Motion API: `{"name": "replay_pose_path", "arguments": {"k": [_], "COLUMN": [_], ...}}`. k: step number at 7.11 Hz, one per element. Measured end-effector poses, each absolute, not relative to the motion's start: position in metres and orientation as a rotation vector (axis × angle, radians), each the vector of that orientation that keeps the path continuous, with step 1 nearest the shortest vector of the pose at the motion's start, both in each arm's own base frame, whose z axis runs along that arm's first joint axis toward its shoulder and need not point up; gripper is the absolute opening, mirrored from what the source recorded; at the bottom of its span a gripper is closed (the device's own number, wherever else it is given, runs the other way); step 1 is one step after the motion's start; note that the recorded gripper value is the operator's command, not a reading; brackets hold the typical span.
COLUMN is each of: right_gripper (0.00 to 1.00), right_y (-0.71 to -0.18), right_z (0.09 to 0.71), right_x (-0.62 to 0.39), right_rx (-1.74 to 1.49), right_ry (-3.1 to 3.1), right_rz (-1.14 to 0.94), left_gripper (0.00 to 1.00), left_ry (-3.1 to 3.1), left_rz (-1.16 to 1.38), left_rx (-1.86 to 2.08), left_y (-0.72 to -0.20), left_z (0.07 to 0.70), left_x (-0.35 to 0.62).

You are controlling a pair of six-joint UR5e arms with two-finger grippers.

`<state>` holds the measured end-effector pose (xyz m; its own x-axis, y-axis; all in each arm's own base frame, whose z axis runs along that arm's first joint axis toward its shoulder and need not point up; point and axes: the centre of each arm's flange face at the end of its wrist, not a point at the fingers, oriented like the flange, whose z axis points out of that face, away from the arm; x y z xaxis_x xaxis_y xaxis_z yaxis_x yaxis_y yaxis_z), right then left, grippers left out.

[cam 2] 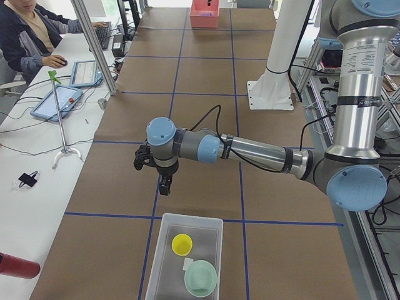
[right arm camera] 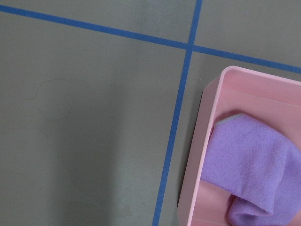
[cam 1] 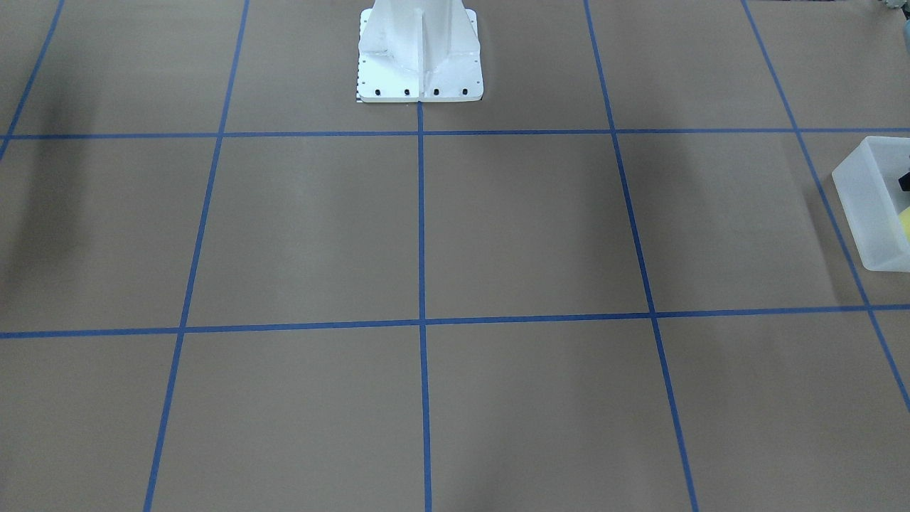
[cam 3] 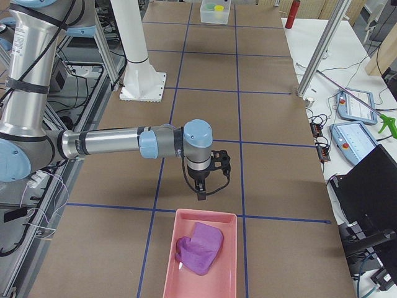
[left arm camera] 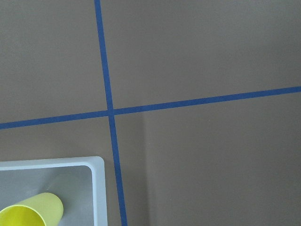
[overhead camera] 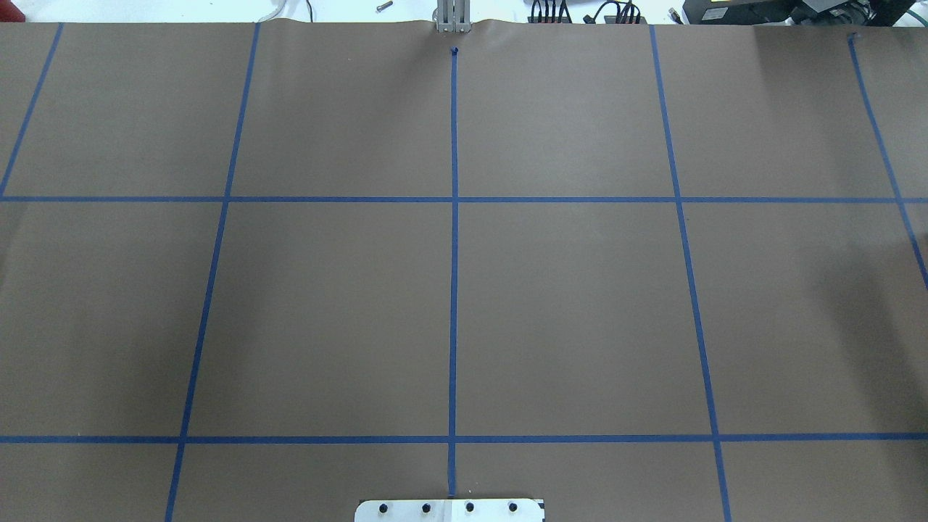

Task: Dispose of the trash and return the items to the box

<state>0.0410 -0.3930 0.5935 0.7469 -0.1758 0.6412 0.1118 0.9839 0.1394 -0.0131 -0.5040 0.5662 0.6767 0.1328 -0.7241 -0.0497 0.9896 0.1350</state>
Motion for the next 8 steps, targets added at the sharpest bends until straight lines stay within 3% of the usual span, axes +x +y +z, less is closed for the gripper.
{"name": "replay_pose_path", "arguments": {"k": [8], "right_gripper": [1.00], "right_y": [-0.397], "right_z": [0.595], "right_x": [0.049], "right_rx": [0.098], "right_ry": [-0.709], "right_rz": [-0.128], "left_gripper": [0.98], "left_ry": [0.823], "left_rz": [0.138], "left_rx": [0.180], "left_y": [-0.497], "left_z": [0.564], "left_x": [-0.011]}}
